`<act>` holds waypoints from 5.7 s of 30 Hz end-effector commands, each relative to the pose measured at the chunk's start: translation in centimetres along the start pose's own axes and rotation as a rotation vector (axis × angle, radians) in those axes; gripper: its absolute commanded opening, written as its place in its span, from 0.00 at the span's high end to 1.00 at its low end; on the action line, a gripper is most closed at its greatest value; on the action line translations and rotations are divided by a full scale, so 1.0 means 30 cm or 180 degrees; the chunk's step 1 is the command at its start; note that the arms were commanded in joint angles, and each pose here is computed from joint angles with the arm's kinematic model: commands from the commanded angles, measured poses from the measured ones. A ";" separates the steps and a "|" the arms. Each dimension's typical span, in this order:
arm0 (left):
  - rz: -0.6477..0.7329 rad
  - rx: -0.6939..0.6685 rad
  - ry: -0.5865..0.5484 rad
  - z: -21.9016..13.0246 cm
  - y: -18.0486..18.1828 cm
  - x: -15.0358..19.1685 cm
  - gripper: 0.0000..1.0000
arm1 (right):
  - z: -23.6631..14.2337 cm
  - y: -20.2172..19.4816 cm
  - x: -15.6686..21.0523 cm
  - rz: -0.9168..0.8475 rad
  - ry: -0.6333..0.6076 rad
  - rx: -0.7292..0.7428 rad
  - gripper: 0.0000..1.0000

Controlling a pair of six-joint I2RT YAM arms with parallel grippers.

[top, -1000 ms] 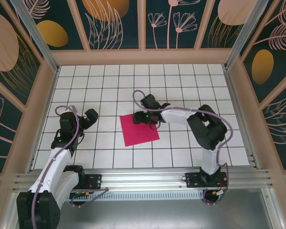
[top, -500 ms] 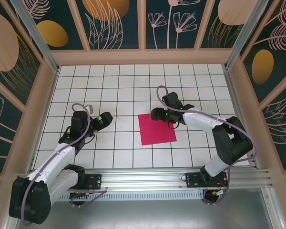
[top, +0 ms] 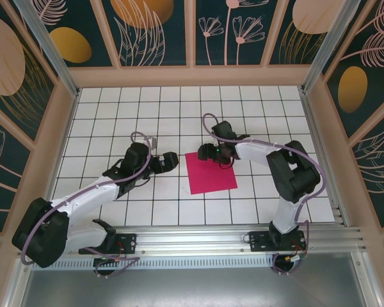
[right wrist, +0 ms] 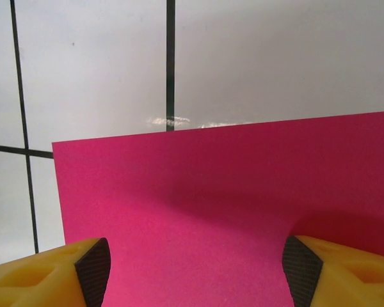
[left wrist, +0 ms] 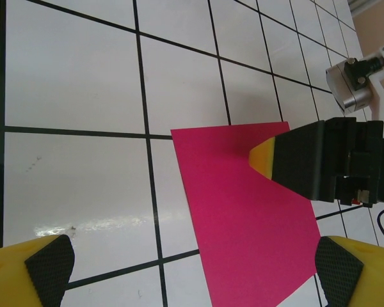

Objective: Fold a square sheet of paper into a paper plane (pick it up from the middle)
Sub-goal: Move the square sheet of paper to the center of the table, then fold the square sheet of paper in half at the center of the table.

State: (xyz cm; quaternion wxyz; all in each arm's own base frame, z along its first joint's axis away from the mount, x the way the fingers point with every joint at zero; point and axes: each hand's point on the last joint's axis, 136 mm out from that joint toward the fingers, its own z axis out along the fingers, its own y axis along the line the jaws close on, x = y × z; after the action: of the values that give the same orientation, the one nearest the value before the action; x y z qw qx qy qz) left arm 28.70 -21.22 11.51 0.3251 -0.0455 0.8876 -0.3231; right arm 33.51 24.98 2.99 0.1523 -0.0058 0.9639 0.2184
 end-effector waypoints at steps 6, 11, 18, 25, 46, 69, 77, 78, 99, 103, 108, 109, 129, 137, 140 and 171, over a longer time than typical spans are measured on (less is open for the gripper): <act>0.0030 -0.0118 -0.0151 0.028 -0.021 -0.029 0.02 | -0.027 -0.116 0.015 0.0570 -0.0087 0.0380 0.25; 0.0115 -0.0112 -0.0214 0.054 -0.062 -0.044 0.01 | -0.121 -0.010 -0.078 0.0183 -0.0404 0.0122 0.21; 0.0238 -0.0420 -0.0865 -0.022 -0.032 -0.170 0.01 | -0.330 0.025 -0.159 -0.0270 -0.1294 0.0537 0.01; 0.0072 -0.0596 -0.1587 -0.145 0.021 -0.259 0.02 | -0.316 -0.063 -0.065 0.0235 -0.0843 0.0578 0.01; 0.0061 -0.0160 -0.0768 0.026 -0.035 -0.116 0.01 | -0.105 -0.048 0.087 0.0133 -0.0018 0.0994 0.10; 0.0094 -0.0152 -0.0730 -0.001 -0.034 -0.104 0.01 | 0.070 -0.160 0.228 -0.0121 0.0519 0.1457 0.07; 0.0109 -0.0164 -0.0717 0.010 -0.044 -0.114 0.01 | 0.054 -0.104 0.191 -0.0449 0.0447 0.1399 0.08; 0.0107 -0.0169 -0.0710 0.012 -0.042 -0.112 0.02 | 0.050 -0.094 0.183 -0.0497 0.0421 0.1396 0.08; 0.0146 -0.0193 -0.0683 0.019 -0.040 -0.110 0.01 | 0.016 -0.114 0.176 0.0014 0.0333 0.1362 0.01; 0.0134 -0.0207 -0.0699 0.011 -0.033 -0.107 0.01 | 0.053 -0.133 0.216 0.0027 0.0460 0.1361 0.01; 0.0146 -0.0212 -0.0703 0.009 -0.031 -0.107 0.01 | 0.075 -0.150 0.256 -0.0069 0.0568 0.1355 0.02; 0.0145 -0.0211 -0.0696 0.011 -0.031 -0.105 0.01 | 0.075 -0.150 0.258 -0.0085 0.0579 0.1346 0.02; 0.0118 -0.0193 -0.0680 0.009 -0.038 -0.106 0.02 | -0.071 0.029 0.090 -0.0267 0.0136 0.0945 0.01; 0.0115 -0.0174 -0.0670 0.016 -0.042 -0.107 0.01 | -0.007 -0.033 0.168 -0.0339 0.0354 0.1144 0.01; 0.0129 -0.0185 -0.0660 0.019 -0.039 -0.104 0.01 | 0.040 -0.082 0.216 -0.0411 0.0561 0.1302 0.01; 0.0084 -0.0187 -0.0712 -0.008 -0.034 -0.106 0.01 | -0.134 0.106 0.054 -0.0374 0.0002 0.0737 0.57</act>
State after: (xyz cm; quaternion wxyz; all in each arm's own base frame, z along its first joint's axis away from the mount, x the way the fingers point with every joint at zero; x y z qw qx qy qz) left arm 31.07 -21.05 13.43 0.4226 -0.0758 0.8580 -0.2821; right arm 29.85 25.15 3.18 0.1319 -0.0481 0.9887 0.0521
